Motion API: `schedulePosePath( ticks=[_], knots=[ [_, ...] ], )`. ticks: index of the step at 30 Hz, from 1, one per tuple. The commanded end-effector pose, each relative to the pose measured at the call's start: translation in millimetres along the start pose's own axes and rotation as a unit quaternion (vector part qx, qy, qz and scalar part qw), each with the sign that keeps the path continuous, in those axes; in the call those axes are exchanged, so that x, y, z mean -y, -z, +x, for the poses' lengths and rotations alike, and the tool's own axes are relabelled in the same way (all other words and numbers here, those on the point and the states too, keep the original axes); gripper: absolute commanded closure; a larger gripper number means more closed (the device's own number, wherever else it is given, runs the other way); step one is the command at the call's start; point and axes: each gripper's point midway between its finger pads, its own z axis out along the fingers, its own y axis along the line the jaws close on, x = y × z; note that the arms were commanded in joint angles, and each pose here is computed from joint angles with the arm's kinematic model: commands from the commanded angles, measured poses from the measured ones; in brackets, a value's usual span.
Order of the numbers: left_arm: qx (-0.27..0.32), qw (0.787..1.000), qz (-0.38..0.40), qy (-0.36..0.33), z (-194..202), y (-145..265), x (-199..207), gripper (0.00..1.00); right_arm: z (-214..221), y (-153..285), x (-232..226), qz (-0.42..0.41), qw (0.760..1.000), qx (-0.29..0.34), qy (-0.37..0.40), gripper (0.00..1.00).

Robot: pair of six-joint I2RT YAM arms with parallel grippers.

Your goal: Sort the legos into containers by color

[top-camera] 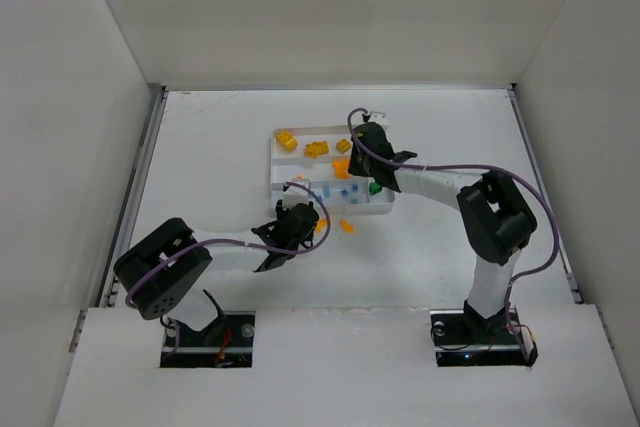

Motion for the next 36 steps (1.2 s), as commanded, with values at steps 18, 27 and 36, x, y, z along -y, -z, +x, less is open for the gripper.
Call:
schedulePosePath(
  ticks=[18, 27, 36],
  knots=[
    [-0.010, 1.000, 0.005, 0.004, 8, 5, 1, 0.84, 6, 66, -7, -0.052, 0.998, 0.038, -0.018, 0.71],
    [0.051, 0.994, 0.044, 0.082, -62, 58, 2, 0.87, 65, 98, 15, -0.046, 0.999, 0.009, 0.016, 0.69],
    [0.048, 0.985, 0.052, 0.155, -131, 15, -7, 0.87, 105, 113, 4, -0.074, 0.996, -0.021, 0.055, 0.54]
  ],
)
